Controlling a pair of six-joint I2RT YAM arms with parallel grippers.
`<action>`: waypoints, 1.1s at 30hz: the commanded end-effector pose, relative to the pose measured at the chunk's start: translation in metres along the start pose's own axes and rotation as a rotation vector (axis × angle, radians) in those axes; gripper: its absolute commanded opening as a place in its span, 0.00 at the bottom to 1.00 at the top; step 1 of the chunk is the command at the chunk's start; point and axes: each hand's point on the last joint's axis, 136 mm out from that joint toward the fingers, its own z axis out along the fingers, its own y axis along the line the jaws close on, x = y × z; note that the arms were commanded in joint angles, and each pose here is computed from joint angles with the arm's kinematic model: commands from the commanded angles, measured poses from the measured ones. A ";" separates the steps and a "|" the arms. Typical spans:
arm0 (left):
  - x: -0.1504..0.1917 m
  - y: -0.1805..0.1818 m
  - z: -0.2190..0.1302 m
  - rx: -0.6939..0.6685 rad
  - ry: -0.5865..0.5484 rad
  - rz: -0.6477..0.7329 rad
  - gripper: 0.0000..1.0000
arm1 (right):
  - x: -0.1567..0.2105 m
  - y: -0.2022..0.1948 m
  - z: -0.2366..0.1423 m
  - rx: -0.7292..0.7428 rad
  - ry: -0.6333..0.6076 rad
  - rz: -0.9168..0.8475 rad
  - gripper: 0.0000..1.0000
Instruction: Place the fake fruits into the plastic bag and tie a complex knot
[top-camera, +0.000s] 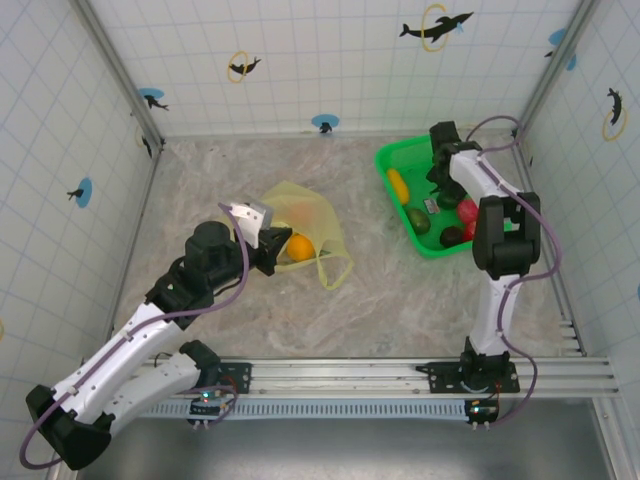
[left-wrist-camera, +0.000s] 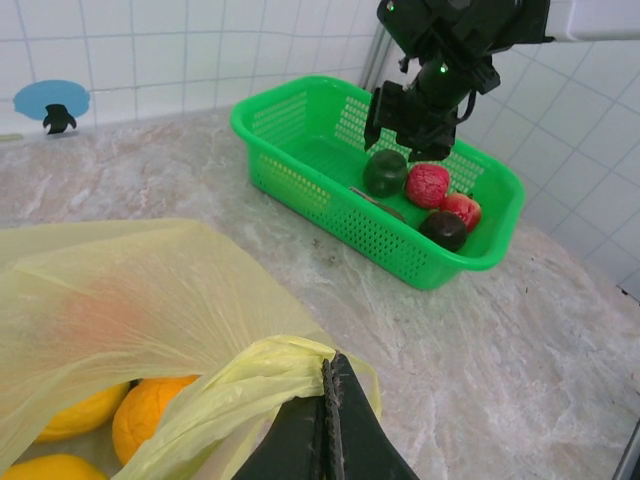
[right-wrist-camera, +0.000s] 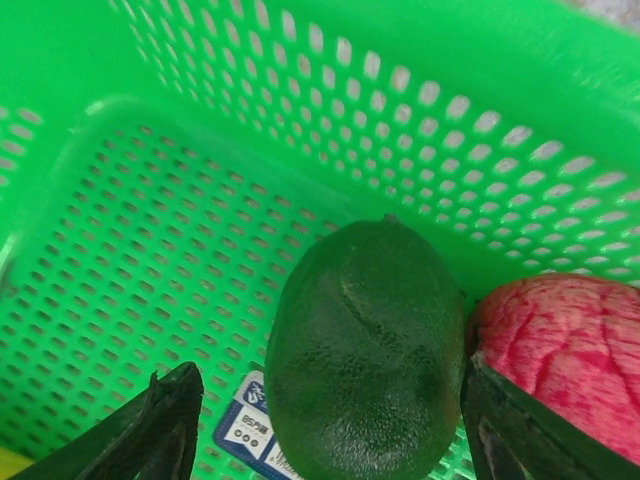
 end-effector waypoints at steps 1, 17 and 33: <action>-0.005 -0.002 -0.003 -0.003 -0.021 0.025 0.00 | -0.001 -0.001 0.008 0.013 0.029 0.023 0.74; -0.003 0.001 0.000 -0.013 -0.012 0.036 0.00 | -0.007 0.013 0.047 -0.090 0.075 0.002 0.64; -0.010 0.000 -0.004 -0.019 -0.015 0.016 0.00 | -0.017 0.058 -0.117 -0.628 -0.255 -0.216 0.40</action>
